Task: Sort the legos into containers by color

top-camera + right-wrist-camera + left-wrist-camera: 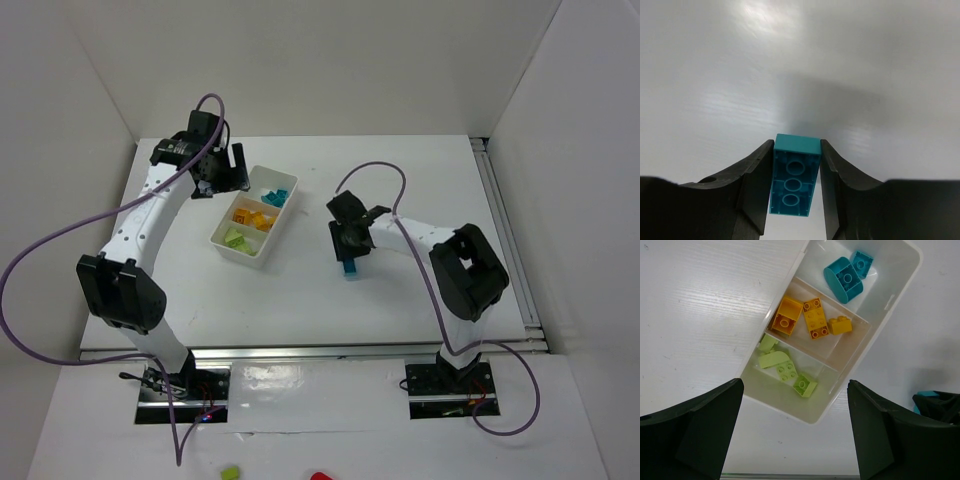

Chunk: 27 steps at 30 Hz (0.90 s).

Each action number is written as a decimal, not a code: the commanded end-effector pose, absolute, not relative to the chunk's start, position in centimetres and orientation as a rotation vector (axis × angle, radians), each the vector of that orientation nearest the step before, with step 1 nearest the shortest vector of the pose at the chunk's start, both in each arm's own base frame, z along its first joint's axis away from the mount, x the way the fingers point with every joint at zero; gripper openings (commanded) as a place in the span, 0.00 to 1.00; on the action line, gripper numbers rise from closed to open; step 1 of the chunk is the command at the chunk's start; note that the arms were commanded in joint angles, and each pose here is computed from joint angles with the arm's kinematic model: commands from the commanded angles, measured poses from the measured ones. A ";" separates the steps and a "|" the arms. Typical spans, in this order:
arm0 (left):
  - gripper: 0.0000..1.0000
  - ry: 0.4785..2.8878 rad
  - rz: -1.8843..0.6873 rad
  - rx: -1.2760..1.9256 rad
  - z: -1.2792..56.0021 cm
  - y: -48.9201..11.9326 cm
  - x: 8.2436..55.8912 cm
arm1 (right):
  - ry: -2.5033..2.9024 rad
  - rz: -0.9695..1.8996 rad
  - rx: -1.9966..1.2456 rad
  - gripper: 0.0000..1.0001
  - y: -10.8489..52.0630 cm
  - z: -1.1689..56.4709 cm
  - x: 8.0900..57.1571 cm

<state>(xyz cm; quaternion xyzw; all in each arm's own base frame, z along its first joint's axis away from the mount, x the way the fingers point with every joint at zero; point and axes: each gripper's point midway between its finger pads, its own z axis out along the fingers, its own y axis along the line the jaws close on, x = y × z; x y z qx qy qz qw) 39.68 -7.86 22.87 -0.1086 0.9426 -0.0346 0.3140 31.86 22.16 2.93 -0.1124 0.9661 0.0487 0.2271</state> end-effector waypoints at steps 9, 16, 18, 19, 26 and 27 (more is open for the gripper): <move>0.94 2.481 -0.075 -0.384 22.8 -4.0 36.7 | 2.202 0.423 -0.306 0.33 34.3 18.3 45.5; 0.94 2.493 -0.028 -0.493 20.5 -0.7 31.6 | 2.043 0.526 -0.330 0.33 40.3 20.4 50.7; 0.94 2.483 -0.018 -0.527 20.3 0.2 30.3 | 2.030 0.537 -0.336 0.33 41.8 19.0 51.5; 0.94 2.464 -0.026 -0.536 20.5 0.1 30.3 | 1.979 0.559 -0.325 0.34 42.4 20.3 52.3; 0.93 2.418 -0.032 -0.553 21.9 0.9 30.4 | 1.893 0.544 -0.271 0.98 42.1 24.6 52.6; 0.93 2.420 -0.043 -0.549 21.9 0.8 30.4 | 1.880 0.500 -0.230 1.00 40.8 25.3 52.6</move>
